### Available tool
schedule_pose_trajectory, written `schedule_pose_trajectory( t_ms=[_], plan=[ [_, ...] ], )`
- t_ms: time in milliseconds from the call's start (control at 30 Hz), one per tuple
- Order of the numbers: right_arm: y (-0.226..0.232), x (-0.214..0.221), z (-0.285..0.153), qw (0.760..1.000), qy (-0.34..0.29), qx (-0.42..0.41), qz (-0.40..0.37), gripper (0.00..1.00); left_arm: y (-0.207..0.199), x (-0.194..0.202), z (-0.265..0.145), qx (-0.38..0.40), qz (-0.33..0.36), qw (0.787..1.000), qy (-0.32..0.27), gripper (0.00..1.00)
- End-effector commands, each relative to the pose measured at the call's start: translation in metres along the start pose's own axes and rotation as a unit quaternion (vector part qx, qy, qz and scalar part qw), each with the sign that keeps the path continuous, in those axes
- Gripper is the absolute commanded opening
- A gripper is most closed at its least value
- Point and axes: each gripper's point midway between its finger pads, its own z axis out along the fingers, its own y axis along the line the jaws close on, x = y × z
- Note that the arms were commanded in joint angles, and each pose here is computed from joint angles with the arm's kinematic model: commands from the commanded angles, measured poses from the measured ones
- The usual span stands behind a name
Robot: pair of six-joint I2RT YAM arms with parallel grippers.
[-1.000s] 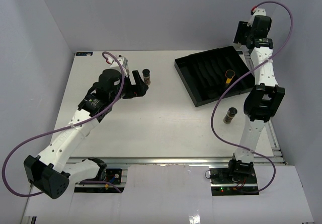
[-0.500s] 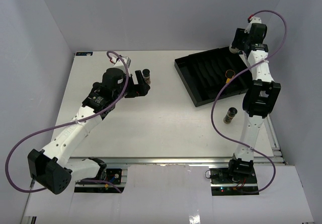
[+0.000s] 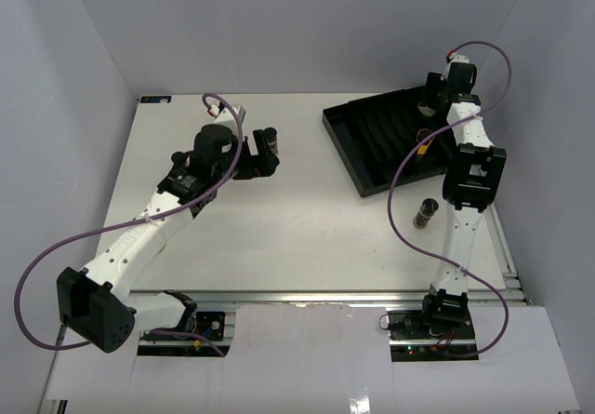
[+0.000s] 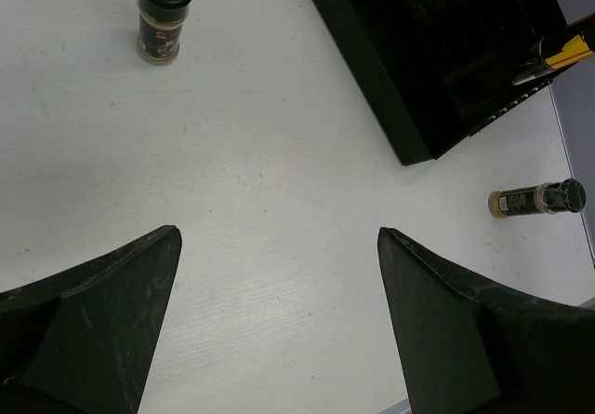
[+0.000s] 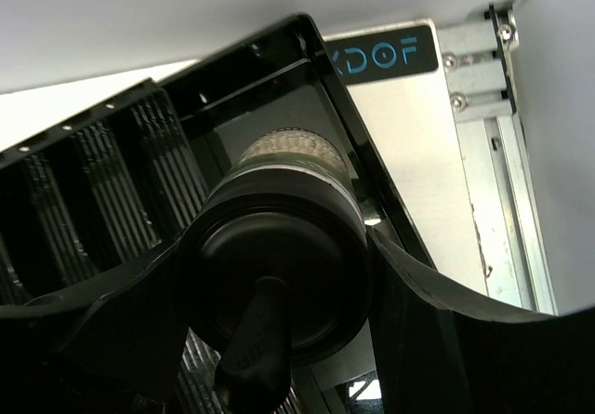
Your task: Organize the condiment bottles
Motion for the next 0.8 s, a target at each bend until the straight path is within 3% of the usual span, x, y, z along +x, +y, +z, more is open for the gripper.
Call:
schedule_pose_trajectory(
  t_ms=[0, 100, 300, 467, 600, 767],
  plan=[
    [-0.007, -0.048, -0.01, 0.997, -0.067, 0.023, 0.012, 0.09, 0.0, -0.005, 0.003, 0.001, 0.004, 1.0, -0.012, 0.98],
    [-0.008, -0.039, -0.008, 0.998, -0.056, 0.021, 0.011, 0.16, 0.002, -0.001, 0.006, 0.0, 0.006, 1.0, -0.004, 0.98],
    [-0.006, -0.035, -0.009, 0.999, -0.051, 0.012, 0.01, 0.43, 0.003, 0.003, 0.007, 0.0, 0.008, 1.0, 0.0, 0.98],
    [-0.006, -0.034, -0.006, 0.999, -0.05, 0.012, 0.014, 0.53, 0.002, 0.003, 0.007, 0.0, 0.009, 1.0, 0.0, 0.98],
    [-0.005, -0.031, -0.002, 0.999, -0.049, 0.009, 0.015, 0.69, 0.003, 0.003, 0.008, -0.001, 0.009, 1.0, 0.001, 0.98],
    [-0.007, -0.031, 0.0, 0.999, -0.048, 0.012, 0.013, 0.79, 0.004, 0.004, 0.009, -0.004, 0.012, 1.0, 0.005, 0.98]
  ],
)
